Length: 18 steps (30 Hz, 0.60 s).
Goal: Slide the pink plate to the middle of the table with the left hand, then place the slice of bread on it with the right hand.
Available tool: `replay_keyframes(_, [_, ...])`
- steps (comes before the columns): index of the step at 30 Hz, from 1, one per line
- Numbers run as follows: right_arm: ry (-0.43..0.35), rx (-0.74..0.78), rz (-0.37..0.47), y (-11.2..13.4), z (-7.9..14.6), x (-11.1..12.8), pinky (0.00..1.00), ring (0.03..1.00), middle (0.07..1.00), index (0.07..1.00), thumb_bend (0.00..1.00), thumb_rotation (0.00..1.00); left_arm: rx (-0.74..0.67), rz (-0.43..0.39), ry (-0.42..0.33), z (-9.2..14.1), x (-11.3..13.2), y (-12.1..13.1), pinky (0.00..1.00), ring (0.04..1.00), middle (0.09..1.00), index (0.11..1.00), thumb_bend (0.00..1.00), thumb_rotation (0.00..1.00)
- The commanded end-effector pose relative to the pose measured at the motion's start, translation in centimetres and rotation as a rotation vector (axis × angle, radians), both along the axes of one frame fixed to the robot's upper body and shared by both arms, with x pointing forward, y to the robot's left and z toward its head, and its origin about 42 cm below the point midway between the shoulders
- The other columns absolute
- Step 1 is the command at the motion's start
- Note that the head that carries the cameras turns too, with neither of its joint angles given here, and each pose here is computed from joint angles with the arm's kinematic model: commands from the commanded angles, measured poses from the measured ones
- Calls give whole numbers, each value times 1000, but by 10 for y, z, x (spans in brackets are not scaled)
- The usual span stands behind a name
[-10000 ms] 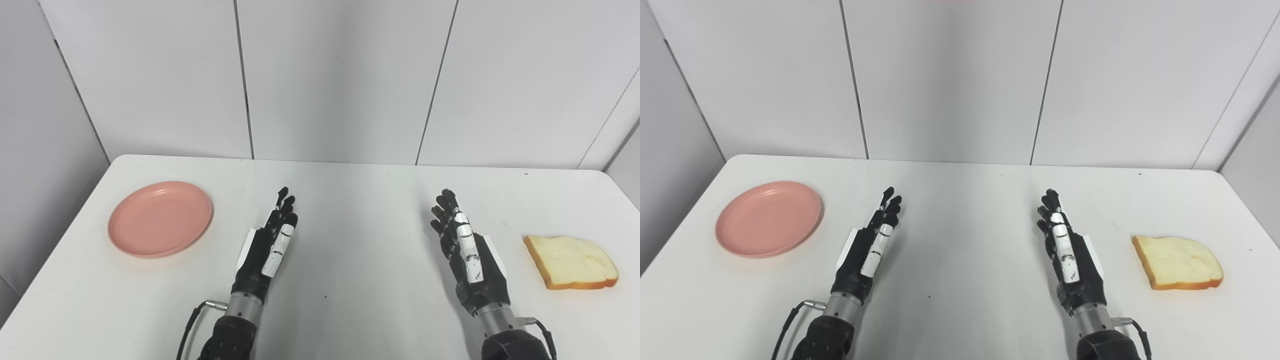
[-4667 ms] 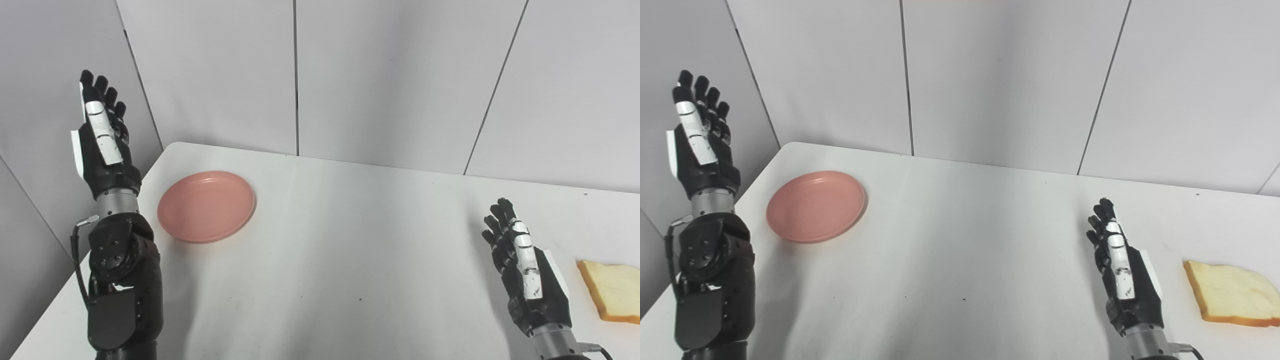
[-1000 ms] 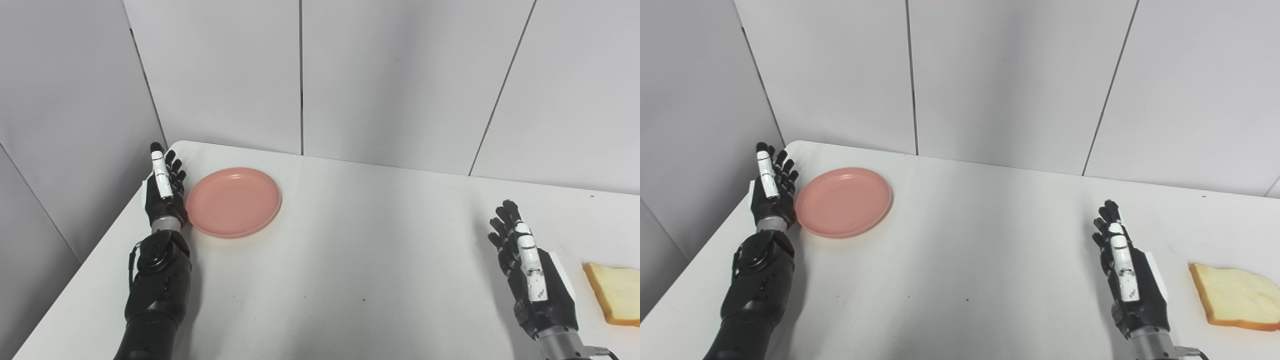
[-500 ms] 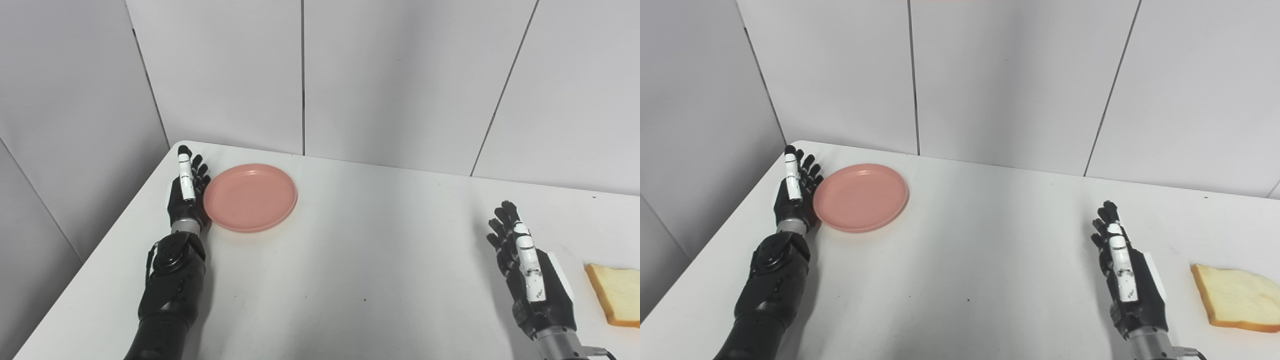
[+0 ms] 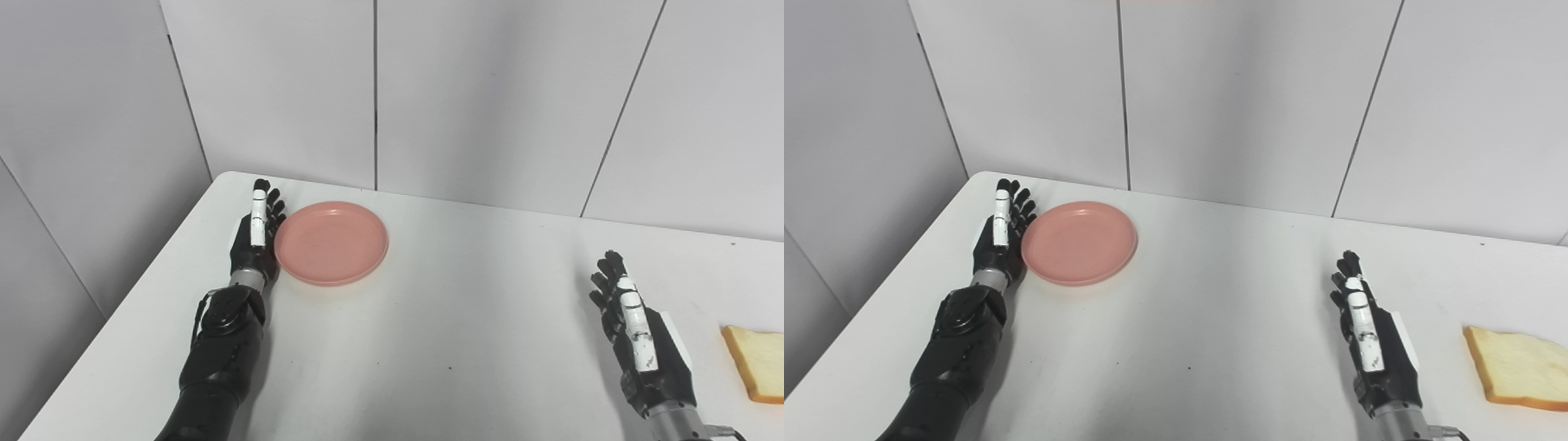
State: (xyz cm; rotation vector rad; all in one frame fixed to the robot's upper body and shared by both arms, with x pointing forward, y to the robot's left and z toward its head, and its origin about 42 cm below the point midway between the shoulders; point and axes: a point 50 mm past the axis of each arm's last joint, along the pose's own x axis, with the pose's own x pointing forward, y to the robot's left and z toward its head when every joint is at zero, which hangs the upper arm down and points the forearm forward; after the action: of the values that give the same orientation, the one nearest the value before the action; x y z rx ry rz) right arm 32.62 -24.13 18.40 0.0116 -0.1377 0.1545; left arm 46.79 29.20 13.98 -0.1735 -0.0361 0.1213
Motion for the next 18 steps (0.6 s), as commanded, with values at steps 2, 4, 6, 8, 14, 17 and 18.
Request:
replay_keyframes(2, [-107, 23, 11, 3, 15, 2, 1000, 1000, 1000, 1000, 93, 1000, 24, -107, -24, 11, 8, -23, 982, 982, 990, 986, 744, 1000])
replay_keyframes(4, [-101, 24, 7, 3, 14, 2, 1000, 1000, 1000, 1000, 99, 1000, 22, -117, -25, 11, 7, -28, 973, 977, 984, 980, 744, 1000])
replay_keyframes(6, [-93, 31, 0, 3, 12, 3, 1000, 1000, 1000, 1000, 109, 1000, 28, -130, -27, 10, 6, -33, 968, 973, 975, 973, 750, 1000])
replay_keyframes(8, [-94, 30, 3, 3, 10, 4, 1000, 1000, 1000, 1000, 115, 1000, 30, -147, -23, 11, 3, -39, 968, 971, 973, 972, 754, 1000])
replay_keyframes(14, [-83, 18, -11, 4, 4, 4, 1000, 1000, 1000, 1000, 161, 1000, 30, -208, -9, 14, -4, -58, 970, 966, 970, 983, 722, 1000])
replay_keyframes(17, [-88, -2, -23, 6, 0, 5, 1000, 1000, 1000, 1000, 172, 1000, 39, -238, -1, 14, -7, -65, 962, 961, 966, 980, 722, 1000])
replay_keyframes(18, [-86, 2, -23, 7, -1, 6, 1000, 1000, 1000, 1000, 181, 1000, 39, -247, 0, 14, -8, -67, 961, 961, 966, 980, 720, 1000])
